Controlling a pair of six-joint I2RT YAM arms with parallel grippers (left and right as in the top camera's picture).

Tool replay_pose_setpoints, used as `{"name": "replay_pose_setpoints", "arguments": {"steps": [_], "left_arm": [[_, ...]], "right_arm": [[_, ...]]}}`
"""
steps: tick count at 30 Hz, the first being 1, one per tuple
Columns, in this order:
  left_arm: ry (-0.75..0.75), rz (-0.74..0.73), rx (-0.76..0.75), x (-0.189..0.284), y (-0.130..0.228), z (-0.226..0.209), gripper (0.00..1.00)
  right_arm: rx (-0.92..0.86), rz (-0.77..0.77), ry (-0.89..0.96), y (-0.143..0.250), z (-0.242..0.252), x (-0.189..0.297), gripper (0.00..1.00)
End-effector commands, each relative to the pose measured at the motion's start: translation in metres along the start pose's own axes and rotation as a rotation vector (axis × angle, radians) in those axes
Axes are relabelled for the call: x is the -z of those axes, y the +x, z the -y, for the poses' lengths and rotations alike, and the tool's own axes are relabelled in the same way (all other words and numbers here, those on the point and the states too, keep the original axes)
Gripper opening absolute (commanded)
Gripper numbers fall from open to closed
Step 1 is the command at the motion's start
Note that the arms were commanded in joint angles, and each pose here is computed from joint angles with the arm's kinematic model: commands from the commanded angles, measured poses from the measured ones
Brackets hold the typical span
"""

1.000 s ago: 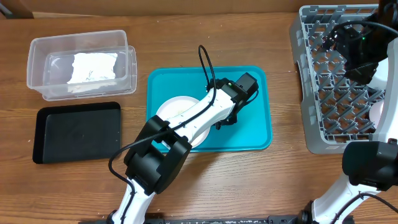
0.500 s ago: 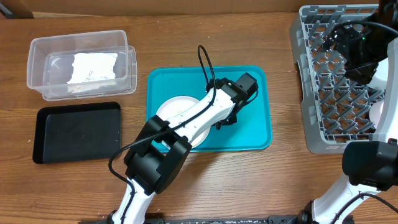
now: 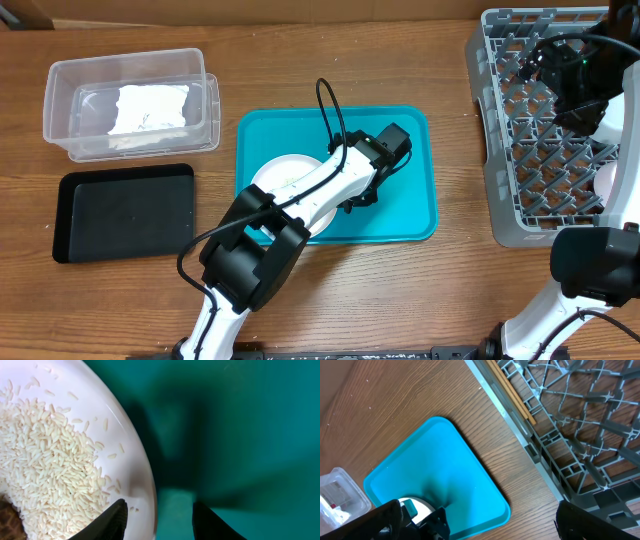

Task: Sort waste into correct bins and load items into the dishwasher
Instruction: 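Grasp the white plate rim with the left gripper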

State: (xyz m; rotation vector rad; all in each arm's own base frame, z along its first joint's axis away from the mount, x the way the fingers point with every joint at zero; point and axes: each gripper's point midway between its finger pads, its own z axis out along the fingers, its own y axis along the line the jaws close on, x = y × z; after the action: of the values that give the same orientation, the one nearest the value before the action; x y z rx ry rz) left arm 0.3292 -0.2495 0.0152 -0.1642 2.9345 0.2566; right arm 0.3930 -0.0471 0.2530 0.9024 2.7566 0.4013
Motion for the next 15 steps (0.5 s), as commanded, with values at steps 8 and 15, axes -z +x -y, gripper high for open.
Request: {"name": "replay_pose_setpoints", "arguments": {"steps": [8, 15], "left_arm": [[-0.035, -0.011, 0.005, -0.0228, 0.0131, -0.0057, 0.4], [-0.037, -0.012, 0.004, -0.023, 0.0135, -0.0061, 0.26]], "right_arm": [[0.002, 0.039, -0.014, -0.0025, -0.0025, 0.0117, 1.0], [0.002, 0.039, -0.014, -0.0025, -0.0025, 0.0117, 1.0]]}}
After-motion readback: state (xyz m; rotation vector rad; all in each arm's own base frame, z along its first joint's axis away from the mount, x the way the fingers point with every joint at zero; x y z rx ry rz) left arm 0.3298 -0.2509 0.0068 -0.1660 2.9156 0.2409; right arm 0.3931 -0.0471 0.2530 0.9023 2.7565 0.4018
